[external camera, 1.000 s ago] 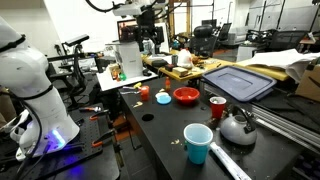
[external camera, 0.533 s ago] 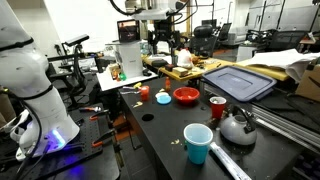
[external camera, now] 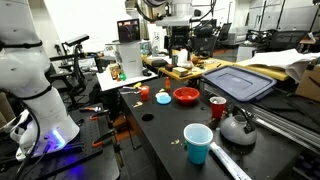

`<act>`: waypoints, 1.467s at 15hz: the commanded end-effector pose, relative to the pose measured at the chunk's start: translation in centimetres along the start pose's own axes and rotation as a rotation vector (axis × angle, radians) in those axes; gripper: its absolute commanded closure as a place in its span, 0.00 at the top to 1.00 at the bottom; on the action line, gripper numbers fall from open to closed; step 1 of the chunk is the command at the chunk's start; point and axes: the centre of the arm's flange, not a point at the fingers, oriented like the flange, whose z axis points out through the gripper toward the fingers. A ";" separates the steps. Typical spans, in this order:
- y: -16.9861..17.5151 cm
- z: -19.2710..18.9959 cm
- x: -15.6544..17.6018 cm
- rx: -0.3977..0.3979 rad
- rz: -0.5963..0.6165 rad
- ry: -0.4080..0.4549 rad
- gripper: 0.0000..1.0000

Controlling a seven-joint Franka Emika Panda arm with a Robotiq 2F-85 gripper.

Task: Move the red cup to the left

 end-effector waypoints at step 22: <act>11.5 13.3 10.8 -0.018 -0.121 -0.174 1.00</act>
